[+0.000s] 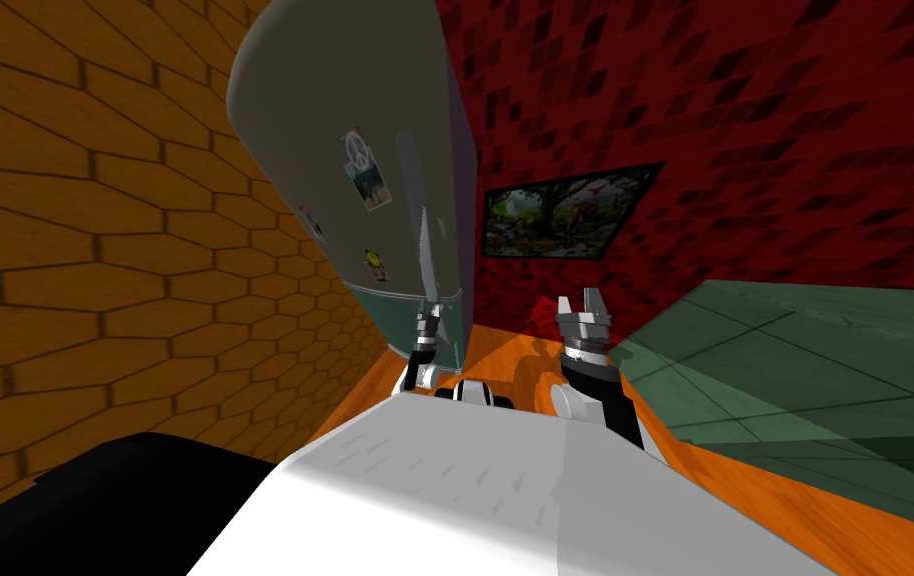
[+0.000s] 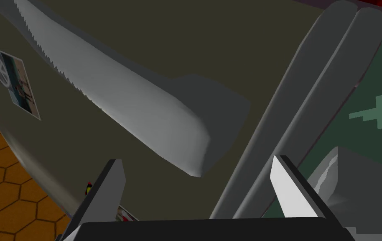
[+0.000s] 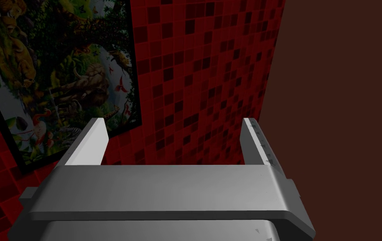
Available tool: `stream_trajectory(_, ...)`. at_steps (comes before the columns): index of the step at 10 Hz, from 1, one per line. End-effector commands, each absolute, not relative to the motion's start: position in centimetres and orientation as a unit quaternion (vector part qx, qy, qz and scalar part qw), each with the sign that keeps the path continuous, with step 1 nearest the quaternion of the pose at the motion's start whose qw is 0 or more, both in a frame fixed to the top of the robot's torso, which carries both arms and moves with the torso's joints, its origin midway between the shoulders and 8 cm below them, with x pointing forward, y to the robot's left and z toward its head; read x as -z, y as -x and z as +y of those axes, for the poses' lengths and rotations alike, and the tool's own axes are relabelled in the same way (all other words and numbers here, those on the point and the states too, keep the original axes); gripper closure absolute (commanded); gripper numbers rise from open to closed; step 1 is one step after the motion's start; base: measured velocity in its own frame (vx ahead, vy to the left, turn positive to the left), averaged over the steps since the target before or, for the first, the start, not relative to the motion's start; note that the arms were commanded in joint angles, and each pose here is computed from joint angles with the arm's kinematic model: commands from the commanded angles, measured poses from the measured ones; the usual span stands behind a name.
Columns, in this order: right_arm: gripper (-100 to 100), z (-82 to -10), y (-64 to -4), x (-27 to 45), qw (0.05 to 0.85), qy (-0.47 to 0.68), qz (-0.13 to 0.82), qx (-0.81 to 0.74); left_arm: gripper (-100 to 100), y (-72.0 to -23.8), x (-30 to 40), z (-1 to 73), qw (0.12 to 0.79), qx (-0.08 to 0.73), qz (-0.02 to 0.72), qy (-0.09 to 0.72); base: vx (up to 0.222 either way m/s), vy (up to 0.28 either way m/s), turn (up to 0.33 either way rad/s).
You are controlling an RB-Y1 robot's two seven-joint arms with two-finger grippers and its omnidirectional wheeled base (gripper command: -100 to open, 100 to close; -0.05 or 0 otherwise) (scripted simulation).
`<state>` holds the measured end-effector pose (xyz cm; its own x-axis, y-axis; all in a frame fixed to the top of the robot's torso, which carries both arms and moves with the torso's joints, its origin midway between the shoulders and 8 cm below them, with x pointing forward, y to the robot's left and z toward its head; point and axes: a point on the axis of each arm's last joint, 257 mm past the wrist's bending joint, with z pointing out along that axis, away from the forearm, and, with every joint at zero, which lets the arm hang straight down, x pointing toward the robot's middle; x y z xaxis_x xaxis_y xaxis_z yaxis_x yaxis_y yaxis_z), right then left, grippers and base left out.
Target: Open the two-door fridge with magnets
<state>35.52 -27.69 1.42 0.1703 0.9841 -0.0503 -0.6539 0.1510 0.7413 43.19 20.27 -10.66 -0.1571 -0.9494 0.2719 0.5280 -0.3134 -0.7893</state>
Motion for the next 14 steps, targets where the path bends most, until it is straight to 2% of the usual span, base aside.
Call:
stream_trajectory(1,0,-27.7,-35.5,-1.4,0.705,-0.296,0.279,-0.581,-100,-43.4,10.2,19.6,0.509,0.719,0.239,0.409,0.0,0.0,0.0)
stream_trajectory(7,0,-27.7,-35.5,-1.4,0.705,-0.296,0.279,-0.58,-100,-44.1,8.5,19.3,0.509,0.719,0.245,0.405,0.025,0.004,0.01)
stream_trajectory(8,0,-27.7,-35.5,-1.4,0.705,-0.296,0.279,-0.58,100,-43.9,9.2,19.5,0.509,0.718,0.246,0.405,-0.013,0.001,-0.017)
stream_trajectory(12,0,-27.7,-35.5,-1.4,0.705,-0.296,0.279,-0.581,100,-43.4,9.6,19.2,0.502,0.724,0.25,0.402,-0.05,0.025,-0.025)
stream_trajectory(14,0,-27.7,-35.5,-1.4,0.705,-0.296,0.279,-0.581,100,-43.2,9.4,18.7,0.492,0.731,0.256,0.397,-0.214,0.199,-0.121)
